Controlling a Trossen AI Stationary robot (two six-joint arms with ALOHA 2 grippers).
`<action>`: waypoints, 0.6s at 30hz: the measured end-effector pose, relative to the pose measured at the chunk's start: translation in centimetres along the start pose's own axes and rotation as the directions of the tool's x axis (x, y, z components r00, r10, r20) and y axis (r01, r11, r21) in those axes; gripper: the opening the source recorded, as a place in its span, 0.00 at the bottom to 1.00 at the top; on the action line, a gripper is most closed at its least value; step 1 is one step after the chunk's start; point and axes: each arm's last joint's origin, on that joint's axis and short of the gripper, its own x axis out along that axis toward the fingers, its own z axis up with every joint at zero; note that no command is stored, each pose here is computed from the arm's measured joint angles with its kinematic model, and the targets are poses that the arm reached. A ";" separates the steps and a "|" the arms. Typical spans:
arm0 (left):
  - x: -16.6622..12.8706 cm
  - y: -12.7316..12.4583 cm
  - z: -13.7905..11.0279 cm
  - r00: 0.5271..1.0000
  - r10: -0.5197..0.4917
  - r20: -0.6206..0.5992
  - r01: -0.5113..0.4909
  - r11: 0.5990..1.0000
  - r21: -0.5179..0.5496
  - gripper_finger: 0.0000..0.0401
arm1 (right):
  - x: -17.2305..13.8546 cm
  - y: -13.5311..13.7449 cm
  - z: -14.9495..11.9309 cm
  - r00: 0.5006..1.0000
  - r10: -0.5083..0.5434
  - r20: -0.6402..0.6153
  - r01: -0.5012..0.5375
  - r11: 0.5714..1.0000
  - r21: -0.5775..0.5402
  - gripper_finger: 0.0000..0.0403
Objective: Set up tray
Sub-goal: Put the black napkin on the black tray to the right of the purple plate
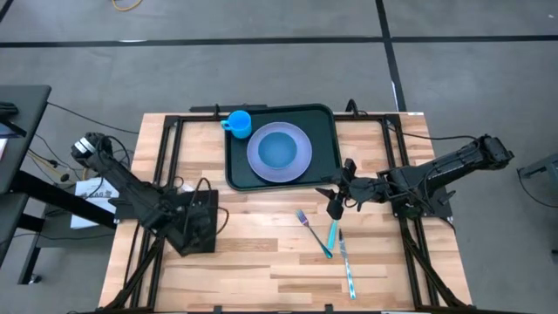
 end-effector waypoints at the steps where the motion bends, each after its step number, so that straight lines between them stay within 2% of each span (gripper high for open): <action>1: 0.2 -0.3 -0.3 1.000 -0.016 0.009 0.016 1.000 -0.011 0.25 | 0.0 0.0 0.0 1.000 0.001 0.000 -0.001 1.000 -0.001 0.38; 5: 1.2 -1.6 -1.3 0.999 -0.038 -0.005 0.038 0.999 -0.005 0.25 | -0.1 0.1 0.0 1.000 0.003 0.000 -0.003 1.000 -0.004 0.38; 10: 3.1 -3.7 -2.1 0.987 -0.076 -0.141 0.082 0.996 0.037 0.25 | -0.1 0.1 -0.1 1.000 0.002 -0.003 -0.002 1.000 -0.006 0.38; 13: 4.3 -5.2 -2.6 0.969 -0.127 -0.211 0.146 0.986 0.075 0.25 | -0.1 0.1 -0.1 1.000 0.002 -0.003 -0.002 1.000 -0.007 0.38; 16: 5.2 -6.3 -2.8 0.954 -0.168 -0.249 0.199 0.974 0.107 0.25 | -0.1 0.1 -0.1 1.000 0.001 -0.006 -0.001 1.000 -0.009 0.38; 18: 5.7 -6.5 -2.9 0.953 -0.158 -0.258 0.191 0.975 0.109 0.25 | -0.1 0.1 -0.1 1.000 0.000 -0.006 -0.001 1.000 -0.008 0.38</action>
